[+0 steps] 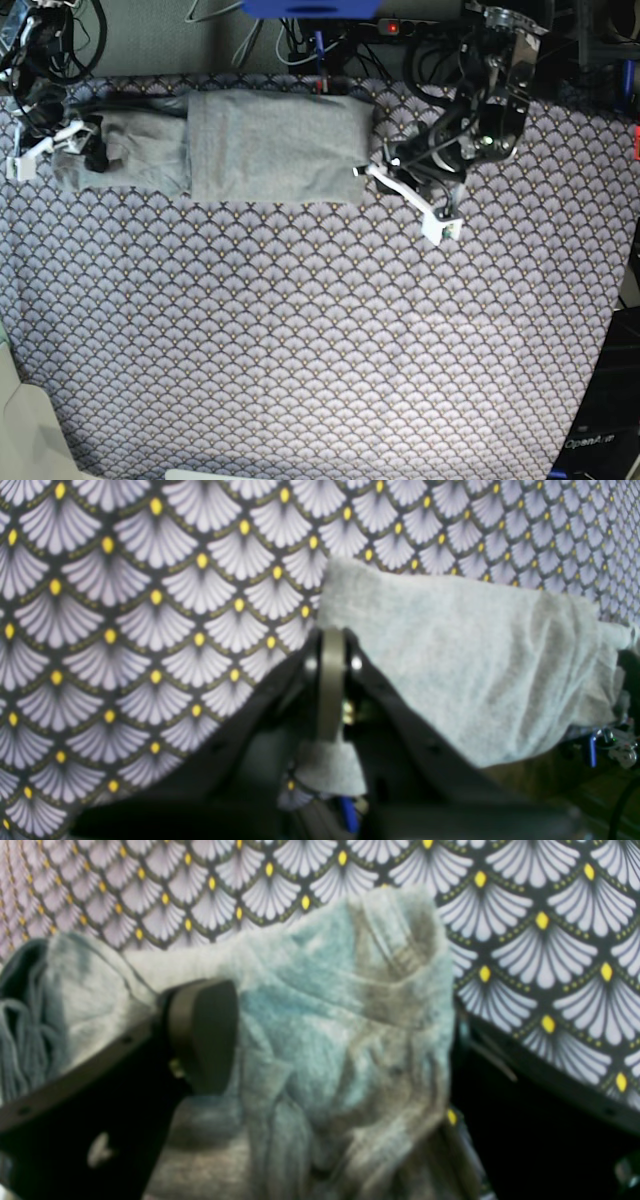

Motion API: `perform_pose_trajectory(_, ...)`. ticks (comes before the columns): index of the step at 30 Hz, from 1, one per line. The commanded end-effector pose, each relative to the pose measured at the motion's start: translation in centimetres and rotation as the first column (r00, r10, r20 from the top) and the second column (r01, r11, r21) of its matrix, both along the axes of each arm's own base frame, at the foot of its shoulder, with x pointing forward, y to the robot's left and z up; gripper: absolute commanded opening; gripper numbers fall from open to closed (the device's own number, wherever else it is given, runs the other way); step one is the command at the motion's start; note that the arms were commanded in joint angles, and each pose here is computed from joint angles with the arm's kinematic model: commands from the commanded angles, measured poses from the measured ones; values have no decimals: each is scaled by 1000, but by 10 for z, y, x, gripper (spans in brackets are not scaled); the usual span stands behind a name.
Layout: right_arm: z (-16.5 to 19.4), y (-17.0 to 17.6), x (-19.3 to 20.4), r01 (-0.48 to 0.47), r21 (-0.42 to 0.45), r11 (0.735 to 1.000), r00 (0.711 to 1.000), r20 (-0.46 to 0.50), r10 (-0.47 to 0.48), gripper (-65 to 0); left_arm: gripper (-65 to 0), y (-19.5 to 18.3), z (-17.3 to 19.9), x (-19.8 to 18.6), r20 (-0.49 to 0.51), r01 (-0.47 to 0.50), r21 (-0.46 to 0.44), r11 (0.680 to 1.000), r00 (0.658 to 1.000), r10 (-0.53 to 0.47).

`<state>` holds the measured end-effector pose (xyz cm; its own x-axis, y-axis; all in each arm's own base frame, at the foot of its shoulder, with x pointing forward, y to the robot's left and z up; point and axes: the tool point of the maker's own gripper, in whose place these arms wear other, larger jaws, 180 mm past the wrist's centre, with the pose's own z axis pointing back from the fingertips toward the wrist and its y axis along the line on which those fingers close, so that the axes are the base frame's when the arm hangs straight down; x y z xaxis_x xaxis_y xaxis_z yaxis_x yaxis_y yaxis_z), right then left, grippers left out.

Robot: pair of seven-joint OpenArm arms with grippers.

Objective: Fold the T-shirt properly
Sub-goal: 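Hold the left gripper on the fold while the right gripper grips the strip end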

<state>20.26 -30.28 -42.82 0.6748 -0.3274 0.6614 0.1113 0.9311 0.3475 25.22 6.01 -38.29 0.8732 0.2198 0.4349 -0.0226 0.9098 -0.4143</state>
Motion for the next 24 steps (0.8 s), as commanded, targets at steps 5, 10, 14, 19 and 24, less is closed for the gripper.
perform_pose_trajectory(5,-29,1,-30,-9,15,1000,983,-186,11,-125,-650,0,8,7,34,4,-5,1000,999,-3)
perform_pose_trajectory(10,-28,1,-29,-12,15,1000,981,-191,15,-126,-650,0,9,7,37,4,-5,1000,999,-4)
perform_pose_trajectory(14,-28,2,-29,-12,15,1000,982,-190,15,-128,-650,0,9,7,37,4,-5,1000,999,-4)
perform_pose_trajectory(19,-29,2,-31,-19,13,1000,980,-198,21,-217,-650,1,7,6,32,3,-1,1000,999,-3)
perform_pose_trajectory(24,-29,-8,-42,-34,-12,999,971,-238,31,-323,-650,1,7,7,33,2,2,1000,999,-2)
